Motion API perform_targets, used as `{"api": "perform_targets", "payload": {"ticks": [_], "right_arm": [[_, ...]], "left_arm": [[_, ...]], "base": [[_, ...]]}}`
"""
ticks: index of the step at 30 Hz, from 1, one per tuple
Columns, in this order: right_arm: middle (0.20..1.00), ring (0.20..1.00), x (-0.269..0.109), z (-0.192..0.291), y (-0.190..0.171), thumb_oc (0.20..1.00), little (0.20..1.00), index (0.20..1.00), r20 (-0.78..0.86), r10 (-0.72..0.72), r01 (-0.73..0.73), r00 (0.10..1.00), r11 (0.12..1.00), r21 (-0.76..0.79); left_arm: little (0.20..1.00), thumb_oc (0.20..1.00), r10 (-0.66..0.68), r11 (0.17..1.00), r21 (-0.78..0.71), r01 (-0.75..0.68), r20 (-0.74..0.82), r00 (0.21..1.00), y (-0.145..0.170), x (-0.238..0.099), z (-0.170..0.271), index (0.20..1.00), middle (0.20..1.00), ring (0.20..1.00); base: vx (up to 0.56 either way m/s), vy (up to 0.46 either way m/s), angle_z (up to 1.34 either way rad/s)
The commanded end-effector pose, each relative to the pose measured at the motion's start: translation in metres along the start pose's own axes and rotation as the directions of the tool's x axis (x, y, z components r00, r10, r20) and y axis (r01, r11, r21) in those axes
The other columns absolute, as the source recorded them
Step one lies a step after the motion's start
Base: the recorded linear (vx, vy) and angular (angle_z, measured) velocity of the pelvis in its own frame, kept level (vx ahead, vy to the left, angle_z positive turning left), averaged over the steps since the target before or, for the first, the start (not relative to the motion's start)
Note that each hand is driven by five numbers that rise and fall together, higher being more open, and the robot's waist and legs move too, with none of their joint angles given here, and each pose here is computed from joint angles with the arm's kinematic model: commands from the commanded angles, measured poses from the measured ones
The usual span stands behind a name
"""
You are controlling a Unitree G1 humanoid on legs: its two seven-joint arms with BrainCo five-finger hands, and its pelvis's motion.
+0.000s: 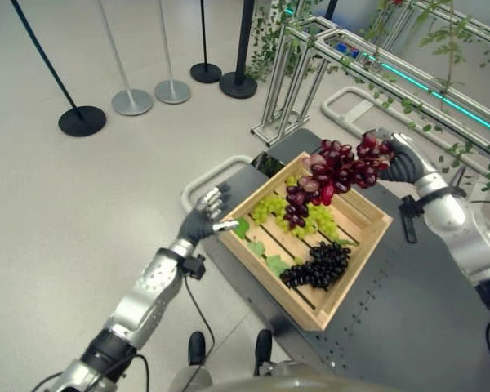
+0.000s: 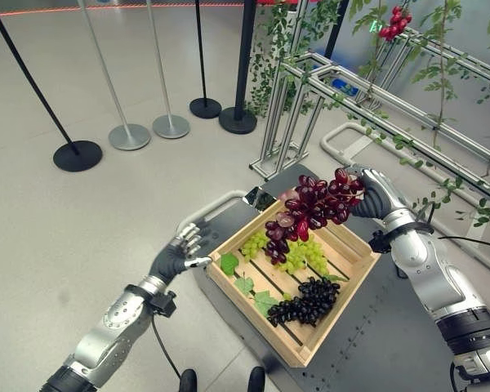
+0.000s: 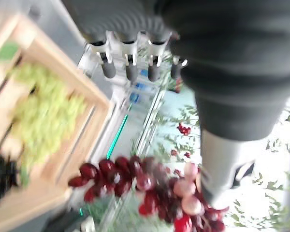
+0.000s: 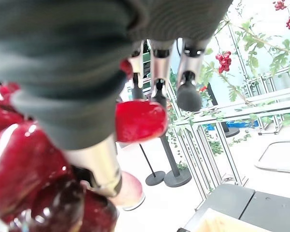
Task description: Pick up the fruits from the basket on one side to the basket on the other side
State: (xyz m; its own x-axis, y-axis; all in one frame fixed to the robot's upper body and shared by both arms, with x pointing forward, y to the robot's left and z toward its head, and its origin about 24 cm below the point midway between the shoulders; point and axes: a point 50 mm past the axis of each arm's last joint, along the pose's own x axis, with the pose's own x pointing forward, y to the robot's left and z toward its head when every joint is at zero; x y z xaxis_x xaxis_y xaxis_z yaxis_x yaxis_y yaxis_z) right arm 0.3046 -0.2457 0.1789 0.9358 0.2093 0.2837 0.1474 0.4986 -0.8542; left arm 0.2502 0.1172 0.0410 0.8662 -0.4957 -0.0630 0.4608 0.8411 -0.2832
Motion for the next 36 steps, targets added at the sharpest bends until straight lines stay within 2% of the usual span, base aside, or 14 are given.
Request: {"api": "perform_targets", "payload": {"ticks": [1, 2, 3, 4, 5, 6, 11, 28, 31, 32, 33, 34, 35, 36], "right_arm": [[0.200, 0.200, 0.015, 0.033, -0.034, 0.200, 0.200, 0.200, 0.168, -0.098, 0.099, 0.981, 0.995, 0.003], [0.200, 0.200, 0.015, 0.033, -0.035, 0.200, 0.200, 0.200, 0.168, -0.098, 0.099, 0.981, 0.995, 0.003], [0.200, 0.200, 0.013, 0.035, -0.037, 0.200, 0.200, 0.200, 0.179, -0.088, 0.090, 0.980, 0.996, -0.002], [0.200, 0.200, 0.013, 0.035, -0.037, 0.200, 0.200, 0.200, 0.178, -0.088, 0.090, 0.980, 0.996, -0.002], [0.200, 0.200, 0.010, 0.035, -0.040, 0.200, 0.200, 0.200, 0.178, -0.090, 0.092, 0.980, 0.996, -0.004], [0.200, 0.200, 0.008, 0.033, -0.041, 0.200, 0.200, 0.200, 0.172, -0.092, 0.093, 0.981, 0.996, -0.003], [0.200, 0.200, 0.002, 0.028, -0.041, 0.200, 0.200, 0.200, 0.147, -0.085, 0.084, 0.985, 0.996, 0.012], [0.200, 0.200, 0.002, 0.034, -0.038, 0.200, 0.200, 0.200, 0.172, -0.061, 0.056, 0.983, 0.998, 0.033], [0.200, 0.200, 0.003, 0.029, -0.034, 0.200, 0.200, 0.200, 0.143, -0.034, 0.030, 0.989, 0.999, 0.029], [0.686, 0.686, 0.003, 0.025, -0.033, 0.686, 0.686, 0.686, 0.124, -0.036, 0.034, 0.992, 0.999, 0.020], [1.000, 1.000, 0.003, 0.025, -0.033, 1.000, 1.000, 1.000, 0.124, -0.036, 0.034, 0.992, 0.999, 0.020], [1.000, 1.000, -0.001, 0.020, -0.031, 1.000, 1.000, 1.000, 0.097, -0.040, 0.038, 0.995, 0.999, 0.026], [1.000, 1.000, -0.001, 0.020, -0.031, 1.000, 1.000, 1.000, 0.096, -0.039, 0.037, 0.995, 0.999, 0.026], [1.000, 1.000, -0.008, 0.000, -0.026, 1.000, 1.000, 1.000, 0.005, -0.042, 0.042, 0.999, 0.998, 0.044]], "left_arm": [[1.000, 1.000, -0.103, 0.957, 0.276, 0.084, 0.055, 0.993, -0.002, 0.011, 0.029, 1.000, 1.000, 1.000], [1.000, 1.000, -0.103, 0.957, 0.279, 0.084, 0.055, 0.993, -0.003, 0.011, 0.029, 1.000, 1.000, 1.000], [1.000, 1.000, -0.093, 0.897, 0.439, 0.043, 0.092, 0.991, 0.002, 0.015, 0.043, 1.000, 1.000, 1.000], [1.000, 1.000, -0.093, 0.896, 0.442, 0.043, 0.092, 0.991, 0.002, 0.015, 0.042, 1.000, 1.000, 1.000], [1.000, 1.000, -0.098, 0.826, 0.563, 0.000, 0.143, 0.985, 0.004, 0.016, 0.057, 1.000, 1.000, 1.000], [1.000, 1.000, -0.091, 0.785, 0.618, -0.042, 0.183, 0.979, 0.005, 0.017, 0.066, 1.000, 1.000, 1.000], [1.000, 1.000, -0.168, 0.701, 0.712, -0.043, 0.223, 0.960, -0.007, 0.020, 0.083, 1.000, 1.000, 1.000], [1.000, 1.000, -0.270, 0.665, 0.747, 0.028, 0.205, 0.941, -0.036, 0.043, 0.083, 1.000, 1.000, 1.000], [1.000, 1.000, -0.254, 0.669, 0.743, 0.020, 0.203, 0.946, -0.033, 0.043, 0.081, 1.000, 1.000, 1.000], [1.000, 1.000, -0.238, 0.674, 0.739, 0.015, 0.198, 0.951, -0.029, 0.042, 0.079, 1.000, 1.000, 1.000], [1.000, 1.000, -0.237, 0.674, 0.739, 0.015, 0.197, 0.951, -0.029, 0.042, 0.079, 1.000, 1.000, 1.000], [1.000, 1.000, -0.182, 0.693, 0.721, -0.008, 0.185, 0.966, -0.016, 0.035, 0.073, 1.000, 1.000, 1.000], [1.000, 1.000, -0.182, 0.693, 0.721, -0.008, 0.185, 0.966, -0.016, 0.035, 0.073, 1.000, 1.000, 1.000], [1.000, 1.000, -0.041, 0.747, 0.660, -0.083, 0.170, 0.985, 0.014, 0.018, 0.060, 1.000, 1.000, 1.000]], "base": [[0.04, 0.006, -0.03], [0.06, 0.002, -0.02], [0.00, 0.000, 0.00], [0.05, -0.003, -0.03], [0.03, 0.001, -0.06], [0.03, -0.001, -0.08], [0.01, -0.001, -0.02], [0.00, -0.002, -0.02], [0.00, 0.000, 0.00], [0.00, 0.000, 0.00], [0.00, 0.000, 0.00], [0.00, 0.000, 0.00], [0.00, 0.000, 0.00], [0.00, 0.000, 0.00]]}}
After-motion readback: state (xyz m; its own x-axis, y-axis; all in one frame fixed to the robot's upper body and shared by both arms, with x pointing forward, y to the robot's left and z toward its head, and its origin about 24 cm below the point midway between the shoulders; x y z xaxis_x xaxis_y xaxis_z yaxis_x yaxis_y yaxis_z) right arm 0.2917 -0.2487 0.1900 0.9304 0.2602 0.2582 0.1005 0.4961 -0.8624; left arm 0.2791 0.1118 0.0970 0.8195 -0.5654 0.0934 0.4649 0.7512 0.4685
